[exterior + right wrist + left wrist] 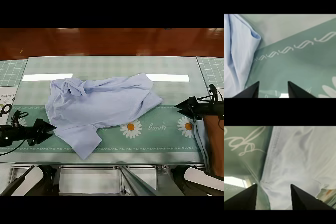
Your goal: Fold the shirts.
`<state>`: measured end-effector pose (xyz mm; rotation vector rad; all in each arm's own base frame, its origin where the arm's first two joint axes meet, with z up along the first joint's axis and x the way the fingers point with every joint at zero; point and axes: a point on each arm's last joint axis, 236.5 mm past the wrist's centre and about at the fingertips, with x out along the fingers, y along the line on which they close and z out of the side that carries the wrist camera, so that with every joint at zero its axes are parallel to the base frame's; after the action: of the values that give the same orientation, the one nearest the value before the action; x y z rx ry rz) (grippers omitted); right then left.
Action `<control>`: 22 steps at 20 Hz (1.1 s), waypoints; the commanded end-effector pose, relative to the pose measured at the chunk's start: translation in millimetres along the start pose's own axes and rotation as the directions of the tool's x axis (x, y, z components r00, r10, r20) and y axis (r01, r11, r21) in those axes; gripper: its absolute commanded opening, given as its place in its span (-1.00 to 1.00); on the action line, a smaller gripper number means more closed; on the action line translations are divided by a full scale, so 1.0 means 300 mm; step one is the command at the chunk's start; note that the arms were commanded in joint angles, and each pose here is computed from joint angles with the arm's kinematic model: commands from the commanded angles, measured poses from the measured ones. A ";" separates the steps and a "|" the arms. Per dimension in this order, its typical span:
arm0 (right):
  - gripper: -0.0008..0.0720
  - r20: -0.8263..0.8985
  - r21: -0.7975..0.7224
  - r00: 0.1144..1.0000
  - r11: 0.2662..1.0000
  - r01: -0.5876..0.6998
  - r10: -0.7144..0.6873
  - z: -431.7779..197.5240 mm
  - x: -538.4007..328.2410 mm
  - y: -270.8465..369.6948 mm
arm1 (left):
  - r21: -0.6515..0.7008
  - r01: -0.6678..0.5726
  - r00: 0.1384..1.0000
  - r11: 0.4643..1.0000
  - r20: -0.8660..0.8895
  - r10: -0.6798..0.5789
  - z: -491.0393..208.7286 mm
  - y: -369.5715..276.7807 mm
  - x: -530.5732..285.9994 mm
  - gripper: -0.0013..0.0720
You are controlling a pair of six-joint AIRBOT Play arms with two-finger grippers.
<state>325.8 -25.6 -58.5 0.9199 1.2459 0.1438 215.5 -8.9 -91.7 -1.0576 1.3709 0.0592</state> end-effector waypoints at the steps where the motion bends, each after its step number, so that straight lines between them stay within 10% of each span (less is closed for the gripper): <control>1: 0.14 -0.009 0.000 0.999 0.999 -0.040 0.040 -0.019 0.005 0.025 | -0.018 0.010 1.000 1.000 0.025 -0.010 0.017 -0.004 0.026 0.42; 7: 0.14 0.014 0.016 0.997 0.997 -0.075 0.074 -0.001 0.004 0.052 | 0.062 -0.018 0.999 0.998 -0.036 0.020 -0.001 -0.048 0.123 0.38; 9: 0.14 0.028 0.020 0.997 0.997 -0.068 0.067 0.010 0.004 0.047 | 0.094 -0.015 0.999 0.995 -0.032 0.018 0.018 -0.078 0.117 -0.91; 22: 0.14 -0.074 -0.016 0.995 0.998 0.061 -0.062 0.101 0.252 0.126 | 0.157 0.000 1.000 0.988 0.019 -0.003 0.094 -0.151 0.066 -0.92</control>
<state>383.1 22.7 -77.0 0.8876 1.2887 0.1657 267.9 -27.4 -87.0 -0.9267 1.3381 -0.0367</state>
